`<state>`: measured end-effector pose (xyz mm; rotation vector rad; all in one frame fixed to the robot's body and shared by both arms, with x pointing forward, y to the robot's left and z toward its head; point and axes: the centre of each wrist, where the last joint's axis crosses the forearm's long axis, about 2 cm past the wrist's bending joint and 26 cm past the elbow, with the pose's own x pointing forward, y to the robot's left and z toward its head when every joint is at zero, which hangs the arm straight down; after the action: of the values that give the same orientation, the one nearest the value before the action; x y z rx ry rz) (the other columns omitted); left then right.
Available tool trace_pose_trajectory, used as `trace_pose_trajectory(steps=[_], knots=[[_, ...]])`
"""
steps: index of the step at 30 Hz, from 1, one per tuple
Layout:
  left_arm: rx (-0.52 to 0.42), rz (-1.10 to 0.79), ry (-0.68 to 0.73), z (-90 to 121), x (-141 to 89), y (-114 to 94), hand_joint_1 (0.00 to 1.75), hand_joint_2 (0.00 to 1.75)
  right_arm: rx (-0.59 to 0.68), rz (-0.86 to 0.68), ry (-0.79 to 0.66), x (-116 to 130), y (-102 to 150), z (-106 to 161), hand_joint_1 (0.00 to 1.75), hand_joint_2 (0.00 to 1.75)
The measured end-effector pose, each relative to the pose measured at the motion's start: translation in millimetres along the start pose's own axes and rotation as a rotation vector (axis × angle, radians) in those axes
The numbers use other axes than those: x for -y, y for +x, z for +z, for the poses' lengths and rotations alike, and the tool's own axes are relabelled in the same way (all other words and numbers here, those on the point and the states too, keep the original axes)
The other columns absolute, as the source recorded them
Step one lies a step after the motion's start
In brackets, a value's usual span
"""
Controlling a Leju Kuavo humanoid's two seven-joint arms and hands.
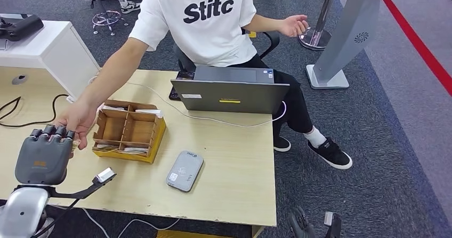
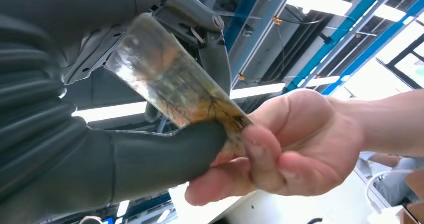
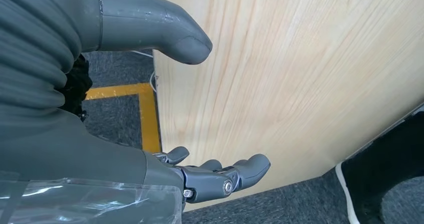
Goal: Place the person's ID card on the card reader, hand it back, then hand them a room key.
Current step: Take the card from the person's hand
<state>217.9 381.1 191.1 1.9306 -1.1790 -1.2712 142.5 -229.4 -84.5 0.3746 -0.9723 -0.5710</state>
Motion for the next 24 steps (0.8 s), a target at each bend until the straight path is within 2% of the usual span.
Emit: trace_pose_trajectory(steps=[14,19,24], knots=[[-0.096,0.036,0.025,-10.0,-5.2,6.8,1.75,1.75,-0.005,0.002,0.001,-1.7,-1.6,0.4,0.00,1.75],[-0.044,0.100,0.022,-10.5,-7.5,18.6,1.75,1.75,-0.004,-0.001,-0.005,-2.5,-2.4,0.6,0.00,1.75],[0.089,0.224,-0.009,-5.0,-10.3,53.6,1.75,1.75,0.006,-0.012,-0.014,-2.5,-3.2,1.3,0.00,1.75]])
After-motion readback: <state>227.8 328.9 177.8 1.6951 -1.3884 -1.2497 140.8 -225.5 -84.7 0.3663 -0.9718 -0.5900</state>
